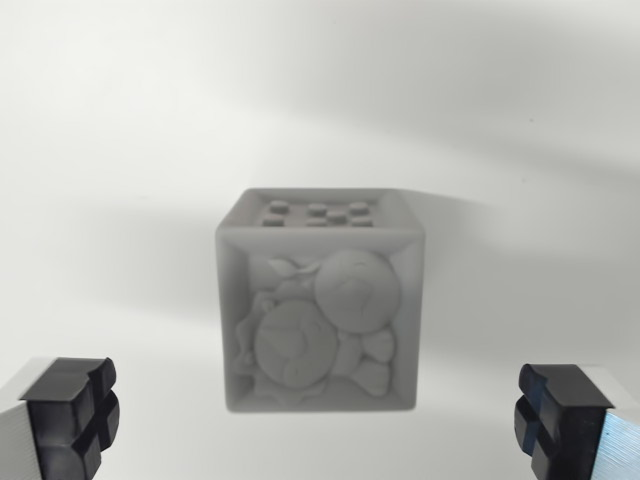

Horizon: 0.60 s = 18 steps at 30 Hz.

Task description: Destack cube

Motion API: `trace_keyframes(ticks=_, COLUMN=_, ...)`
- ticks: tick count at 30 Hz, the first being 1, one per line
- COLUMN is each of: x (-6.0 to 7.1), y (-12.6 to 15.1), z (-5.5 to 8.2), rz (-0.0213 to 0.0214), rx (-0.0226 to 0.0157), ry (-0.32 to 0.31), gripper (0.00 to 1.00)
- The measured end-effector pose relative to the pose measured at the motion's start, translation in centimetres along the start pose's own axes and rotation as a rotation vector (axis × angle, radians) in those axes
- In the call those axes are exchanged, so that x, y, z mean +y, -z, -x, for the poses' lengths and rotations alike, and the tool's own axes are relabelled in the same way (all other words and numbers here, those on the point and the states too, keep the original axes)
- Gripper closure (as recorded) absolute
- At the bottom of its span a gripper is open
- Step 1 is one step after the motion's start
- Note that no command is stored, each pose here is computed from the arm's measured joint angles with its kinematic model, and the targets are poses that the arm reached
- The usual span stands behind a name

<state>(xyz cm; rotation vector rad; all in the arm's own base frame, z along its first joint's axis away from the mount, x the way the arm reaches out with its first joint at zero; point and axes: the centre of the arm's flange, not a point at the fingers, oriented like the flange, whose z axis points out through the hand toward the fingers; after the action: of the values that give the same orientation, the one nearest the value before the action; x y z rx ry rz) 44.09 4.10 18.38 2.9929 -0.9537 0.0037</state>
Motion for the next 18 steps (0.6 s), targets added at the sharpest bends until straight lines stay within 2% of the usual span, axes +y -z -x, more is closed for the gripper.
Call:
trace_keyframes(ticks=9, x=0.0, y=3.3, z=0.0, rz=0.0005, rx=0.0001, ry=-0.001, gripper=0.0)
trace_keyframes(ticks=13, x=0.0, y=5.2, z=-0.1, rz=-0.0007, rx=0.002, ry=-0.001, gripper=0.0)
trace_keyframes(ticks=18, x=0.1, y=7.1, z=0.0, rz=0.0006, rx=0.0008, ry=-0.001, gripper=0.0)
